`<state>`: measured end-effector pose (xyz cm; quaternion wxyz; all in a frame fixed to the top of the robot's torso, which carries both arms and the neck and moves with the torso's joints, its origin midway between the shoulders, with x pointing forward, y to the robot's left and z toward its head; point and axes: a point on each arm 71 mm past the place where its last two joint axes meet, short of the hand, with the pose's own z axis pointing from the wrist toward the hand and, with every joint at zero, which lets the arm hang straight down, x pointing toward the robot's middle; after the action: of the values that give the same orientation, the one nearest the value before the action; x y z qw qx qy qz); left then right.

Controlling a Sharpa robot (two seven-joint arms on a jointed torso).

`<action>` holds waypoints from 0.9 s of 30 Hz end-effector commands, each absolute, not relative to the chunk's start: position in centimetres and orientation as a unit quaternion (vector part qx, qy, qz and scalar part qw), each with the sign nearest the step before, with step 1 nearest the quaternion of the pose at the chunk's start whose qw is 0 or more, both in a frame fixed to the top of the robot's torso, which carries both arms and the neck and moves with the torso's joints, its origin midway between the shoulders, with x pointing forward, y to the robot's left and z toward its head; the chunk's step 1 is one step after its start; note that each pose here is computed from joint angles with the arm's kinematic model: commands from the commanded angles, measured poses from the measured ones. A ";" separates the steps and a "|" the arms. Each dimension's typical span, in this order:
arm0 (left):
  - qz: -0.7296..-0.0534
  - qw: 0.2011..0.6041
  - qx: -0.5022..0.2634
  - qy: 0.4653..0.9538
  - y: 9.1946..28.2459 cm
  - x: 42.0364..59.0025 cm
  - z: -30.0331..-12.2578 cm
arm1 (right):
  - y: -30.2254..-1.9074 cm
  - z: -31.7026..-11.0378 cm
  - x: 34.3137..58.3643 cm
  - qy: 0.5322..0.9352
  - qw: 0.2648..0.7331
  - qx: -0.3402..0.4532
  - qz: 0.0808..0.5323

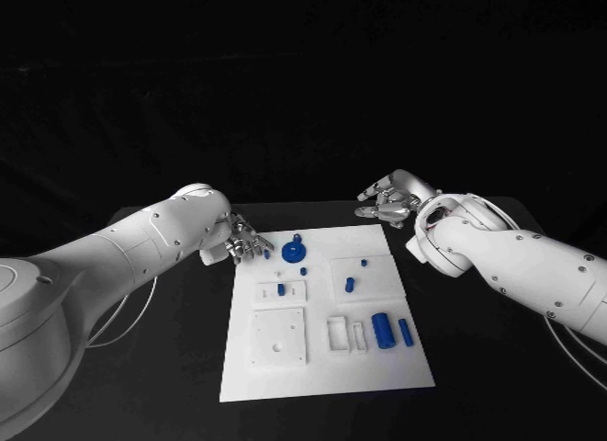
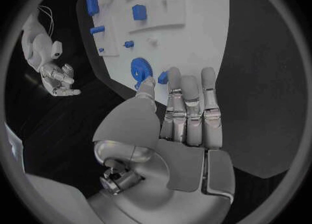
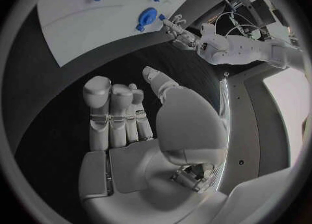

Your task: Assemble the parts on the task board

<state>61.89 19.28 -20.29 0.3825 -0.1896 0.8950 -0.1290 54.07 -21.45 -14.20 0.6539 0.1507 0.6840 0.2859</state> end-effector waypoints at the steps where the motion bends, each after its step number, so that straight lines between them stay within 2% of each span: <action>1: -0.136 0.377 -0.189 0.896 19.1 61.9 -20.4 | -21.3 -14.1 54.1 0.683 0.656 0.147 0.286; 27: -0.137 0.365 -0.191 0.901 18.9 61.7 -21.3 | -21.1 -14.1 54.1 0.682 0.656 0.146 0.288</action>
<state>61.78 19.23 -21.13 0.3723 -0.1940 0.8985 -0.1281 54.08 -21.19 -14.16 0.6535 0.1503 0.6837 0.2879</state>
